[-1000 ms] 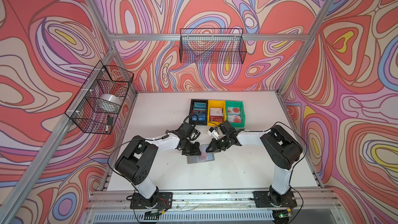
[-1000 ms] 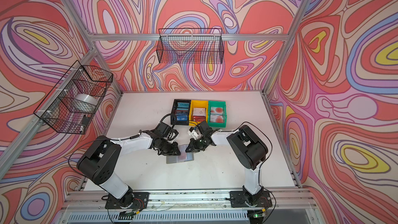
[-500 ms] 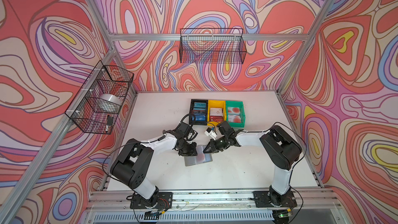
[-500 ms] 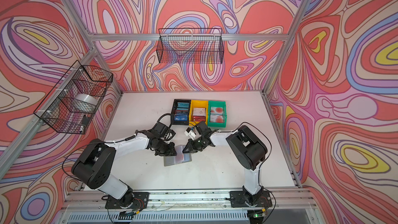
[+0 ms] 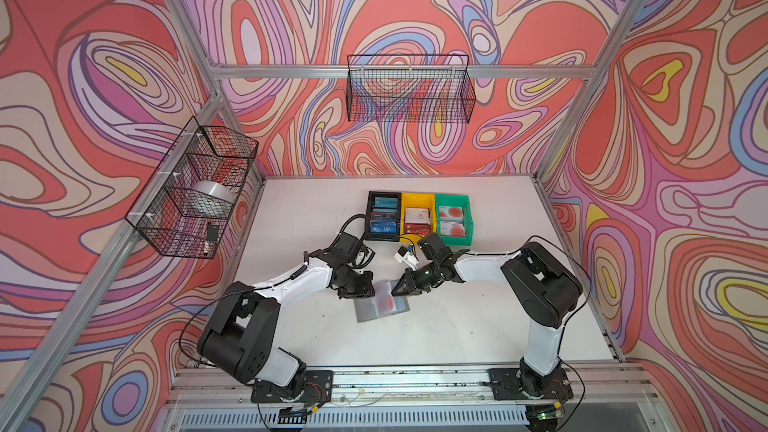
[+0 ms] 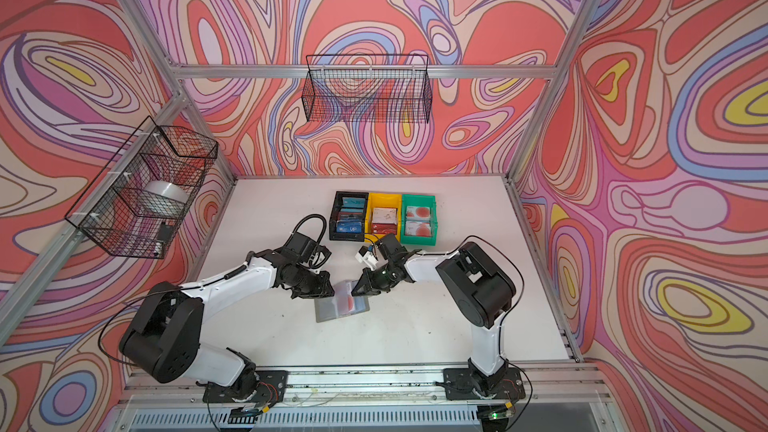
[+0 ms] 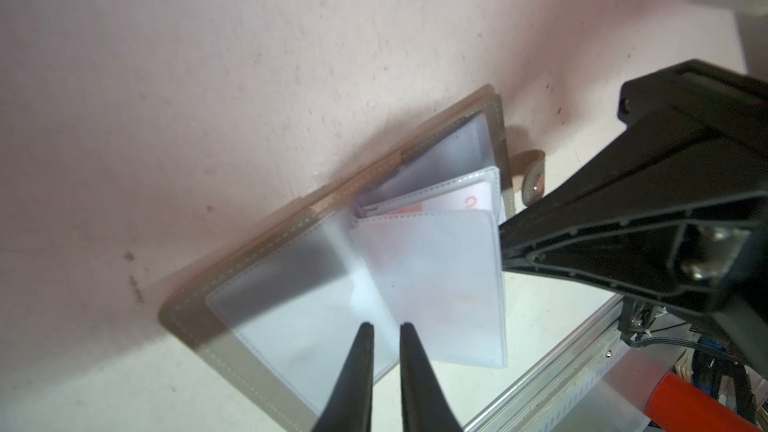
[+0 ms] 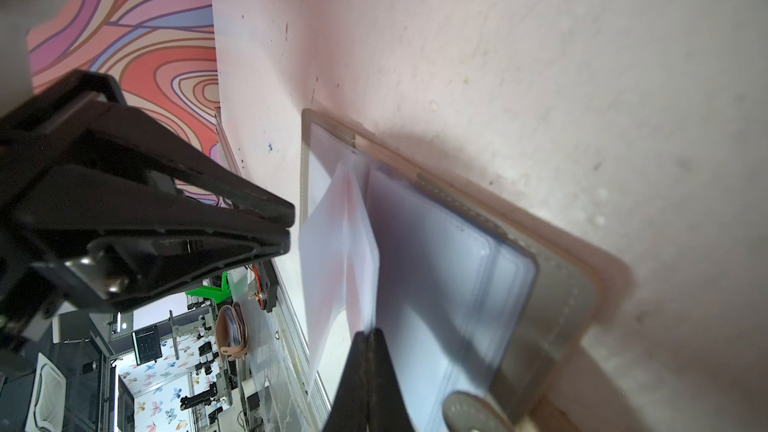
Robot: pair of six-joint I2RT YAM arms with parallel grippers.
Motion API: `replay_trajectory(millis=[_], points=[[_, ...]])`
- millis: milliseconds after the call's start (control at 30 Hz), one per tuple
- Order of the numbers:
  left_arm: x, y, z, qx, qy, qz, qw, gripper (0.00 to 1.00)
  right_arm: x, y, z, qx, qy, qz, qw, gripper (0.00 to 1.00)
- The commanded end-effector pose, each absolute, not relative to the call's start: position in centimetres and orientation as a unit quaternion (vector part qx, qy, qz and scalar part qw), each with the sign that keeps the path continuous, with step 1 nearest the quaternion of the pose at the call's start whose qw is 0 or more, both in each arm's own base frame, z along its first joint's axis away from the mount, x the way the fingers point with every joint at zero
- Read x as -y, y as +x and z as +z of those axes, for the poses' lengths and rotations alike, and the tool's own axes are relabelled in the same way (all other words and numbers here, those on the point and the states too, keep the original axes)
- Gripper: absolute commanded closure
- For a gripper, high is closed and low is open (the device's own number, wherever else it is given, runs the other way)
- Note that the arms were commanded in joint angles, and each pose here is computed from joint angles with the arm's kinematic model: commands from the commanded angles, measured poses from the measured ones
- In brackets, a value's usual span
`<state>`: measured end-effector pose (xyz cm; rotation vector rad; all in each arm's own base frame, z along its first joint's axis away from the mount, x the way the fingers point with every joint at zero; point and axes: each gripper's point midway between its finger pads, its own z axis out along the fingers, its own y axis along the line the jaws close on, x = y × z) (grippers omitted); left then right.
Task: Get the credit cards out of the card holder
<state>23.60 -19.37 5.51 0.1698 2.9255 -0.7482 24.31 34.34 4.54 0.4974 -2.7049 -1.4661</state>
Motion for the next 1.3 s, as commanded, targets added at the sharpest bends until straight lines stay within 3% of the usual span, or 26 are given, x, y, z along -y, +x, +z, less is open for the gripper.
replay_trajectory(millis=[0, 267, 900, 1267], points=[[18.5, 23.0, 6.5, -0.968, 0.058, -0.237, 0.062, 0.83, -34.9, 24.5, 5.2, 0.870, 0.165, -0.464, 0.011, 1.00], [19.8, 23.4, 8.7, -0.954, 0.057, -0.281, 0.085, 0.82, -35.6, 24.6, 5.2, 0.873, 0.160, -0.461, 0.014, 1.00], [18.9, 22.3, 9.4, -0.954, 0.036, -0.280, 0.097, 0.82, -36.6, 24.1, 3.3, 0.875, 0.160, -0.456, 0.032, 1.00], [17.9, 20.4, 5.6, -0.963, 0.012, -0.262, 0.055, 0.82, -36.5, 23.9, 2.5, 0.877, 0.151, -0.454, 0.038, 1.00]])
